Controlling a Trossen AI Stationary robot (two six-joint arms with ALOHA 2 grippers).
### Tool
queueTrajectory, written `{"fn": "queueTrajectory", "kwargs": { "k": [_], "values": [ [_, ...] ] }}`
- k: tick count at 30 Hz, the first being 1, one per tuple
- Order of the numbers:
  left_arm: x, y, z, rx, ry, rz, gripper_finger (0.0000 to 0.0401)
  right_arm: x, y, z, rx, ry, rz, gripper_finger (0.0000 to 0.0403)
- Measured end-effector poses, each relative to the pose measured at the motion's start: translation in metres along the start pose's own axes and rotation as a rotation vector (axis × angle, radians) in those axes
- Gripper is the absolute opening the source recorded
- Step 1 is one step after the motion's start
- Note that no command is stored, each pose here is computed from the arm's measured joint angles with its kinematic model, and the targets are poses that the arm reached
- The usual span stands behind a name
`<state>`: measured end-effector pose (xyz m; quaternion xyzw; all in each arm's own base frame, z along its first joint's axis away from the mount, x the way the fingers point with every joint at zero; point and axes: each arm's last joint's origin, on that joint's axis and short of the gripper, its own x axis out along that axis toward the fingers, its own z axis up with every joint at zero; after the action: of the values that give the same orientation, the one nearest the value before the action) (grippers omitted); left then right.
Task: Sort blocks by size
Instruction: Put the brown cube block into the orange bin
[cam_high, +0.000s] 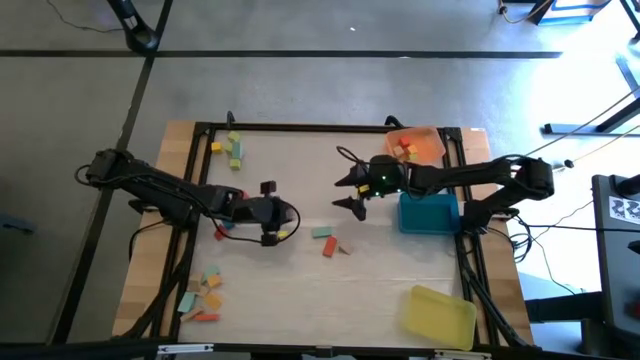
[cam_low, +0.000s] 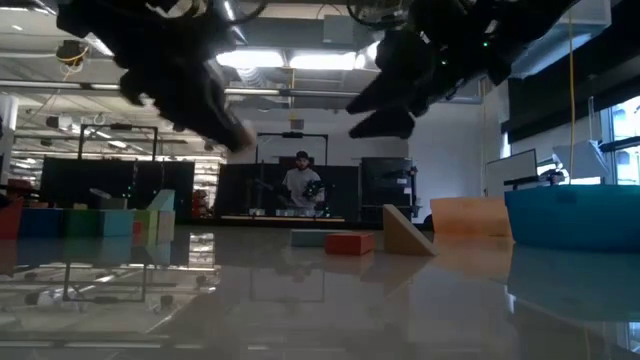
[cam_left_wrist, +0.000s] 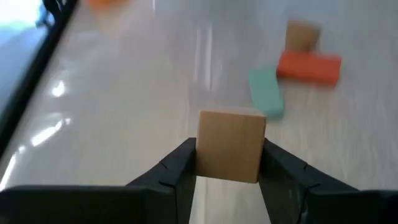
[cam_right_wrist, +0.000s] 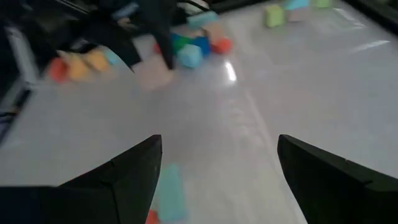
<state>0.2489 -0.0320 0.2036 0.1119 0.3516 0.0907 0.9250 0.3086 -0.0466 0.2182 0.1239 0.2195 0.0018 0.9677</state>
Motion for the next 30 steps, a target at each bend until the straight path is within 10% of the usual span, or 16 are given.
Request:
{"fn": "queueTrajectory", "kwargs": {
  "k": [17, 30],
  "values": [
    [-0.005, 0.003, 0.032, 0.132, -0.321, 0.055, 0.0133, 0.055, 0.002, -0.013, 0.189, -0.196, 0.420, 0.0317],
    [-0.007, 0.004, 0.039, 0.153, -0.388, 0.075, 0.0133, 0.057, 0.017, 0.005, 0.179, -0.331, 0.405, 0.0317]
  ]
}}
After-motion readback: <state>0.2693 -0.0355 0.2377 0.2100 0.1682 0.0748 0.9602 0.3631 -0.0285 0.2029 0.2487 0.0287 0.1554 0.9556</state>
